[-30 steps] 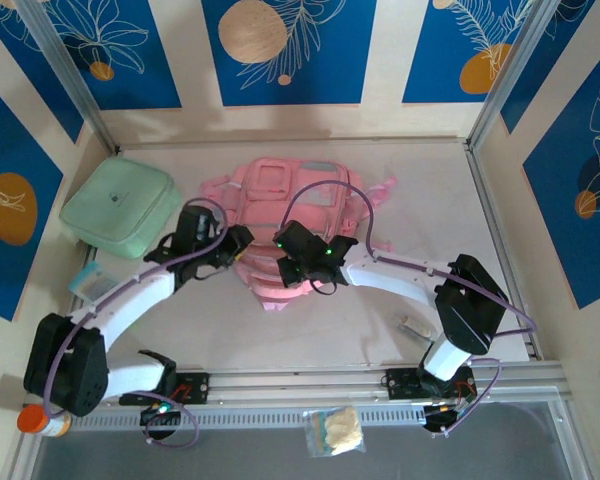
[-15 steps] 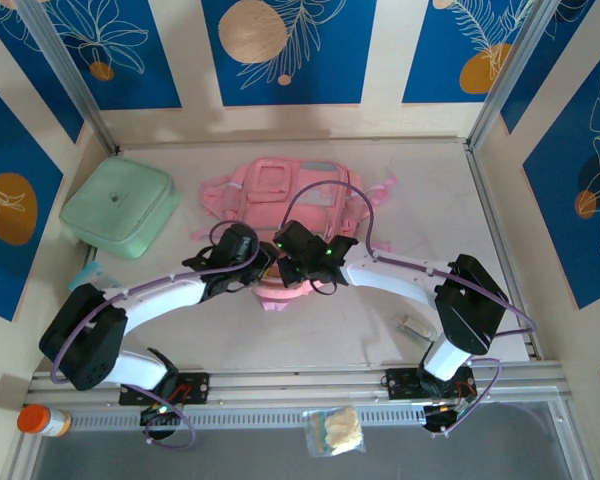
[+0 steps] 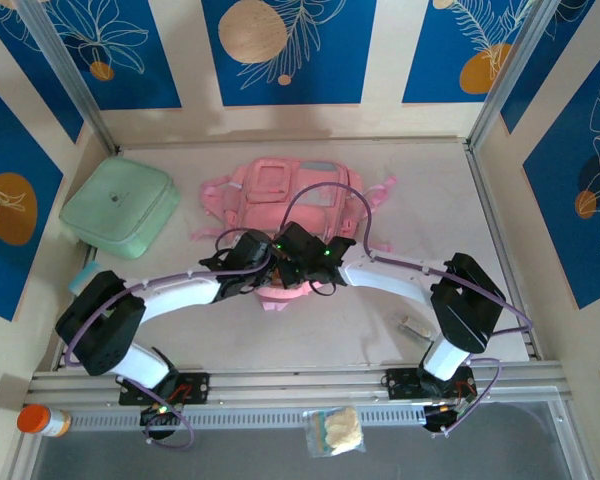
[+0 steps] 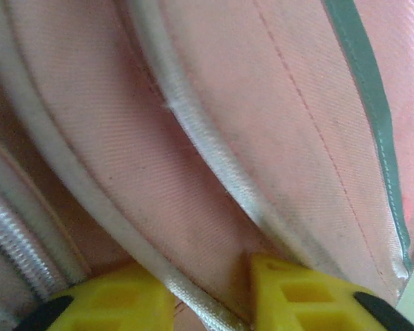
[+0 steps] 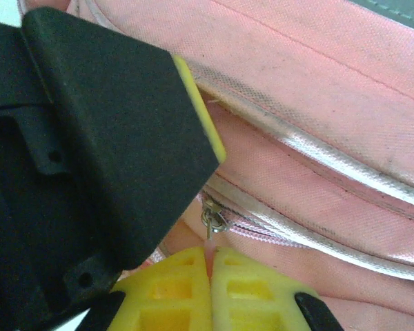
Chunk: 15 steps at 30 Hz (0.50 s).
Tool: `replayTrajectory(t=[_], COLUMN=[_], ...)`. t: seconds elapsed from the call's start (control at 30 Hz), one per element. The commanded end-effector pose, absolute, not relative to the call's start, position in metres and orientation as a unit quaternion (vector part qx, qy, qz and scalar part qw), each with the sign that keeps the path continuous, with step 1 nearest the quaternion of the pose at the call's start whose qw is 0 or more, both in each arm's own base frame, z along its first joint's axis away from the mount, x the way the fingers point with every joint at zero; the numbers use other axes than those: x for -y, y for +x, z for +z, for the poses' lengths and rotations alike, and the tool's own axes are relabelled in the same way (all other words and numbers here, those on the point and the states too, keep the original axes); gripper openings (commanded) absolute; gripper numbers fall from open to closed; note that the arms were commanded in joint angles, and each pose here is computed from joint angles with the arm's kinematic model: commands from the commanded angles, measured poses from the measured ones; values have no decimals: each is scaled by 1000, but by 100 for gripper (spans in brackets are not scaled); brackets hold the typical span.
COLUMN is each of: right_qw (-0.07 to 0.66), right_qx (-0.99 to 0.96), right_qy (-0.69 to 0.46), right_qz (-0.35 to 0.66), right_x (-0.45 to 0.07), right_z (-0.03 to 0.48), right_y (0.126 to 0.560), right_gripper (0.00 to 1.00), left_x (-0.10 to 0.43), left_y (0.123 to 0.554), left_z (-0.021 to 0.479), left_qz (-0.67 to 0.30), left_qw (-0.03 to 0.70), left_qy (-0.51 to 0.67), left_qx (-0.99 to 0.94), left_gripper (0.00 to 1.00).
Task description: Pack books, pencil case, and school supplies into a backpack
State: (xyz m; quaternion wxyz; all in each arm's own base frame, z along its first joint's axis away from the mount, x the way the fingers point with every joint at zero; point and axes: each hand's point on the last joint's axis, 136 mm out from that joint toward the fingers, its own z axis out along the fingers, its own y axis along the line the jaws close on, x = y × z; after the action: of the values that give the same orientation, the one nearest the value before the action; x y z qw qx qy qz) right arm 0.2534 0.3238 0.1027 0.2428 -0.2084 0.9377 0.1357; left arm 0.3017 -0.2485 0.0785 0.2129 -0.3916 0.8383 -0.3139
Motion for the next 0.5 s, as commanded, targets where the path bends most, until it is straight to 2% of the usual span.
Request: replayTrajectory(t=[0.0,0.1,0.27,0.47], right_qw=[230,230,241,245], right_qx=[-932,-935,-934,-934], right_qy=[-234,-232,-237,-252], right_qz=[155,137,117,69], right_x=[-335,-328,-318,-305], right_z=[97,94,98,93], right_y=[238,239,241,238], right_gripper=[0,0,0,0], left_x=[239,233,216,202], left_y=[315,315,313,319], left_z=[83,83,89,115], left_qz=[-292,-287,-264,-273], left_qw=[248,255,274,299], left_qy=[-413,-415,-411,-388], left_qx=[-826,-825,-828,-828], left_gripper=[28,13,0,0])
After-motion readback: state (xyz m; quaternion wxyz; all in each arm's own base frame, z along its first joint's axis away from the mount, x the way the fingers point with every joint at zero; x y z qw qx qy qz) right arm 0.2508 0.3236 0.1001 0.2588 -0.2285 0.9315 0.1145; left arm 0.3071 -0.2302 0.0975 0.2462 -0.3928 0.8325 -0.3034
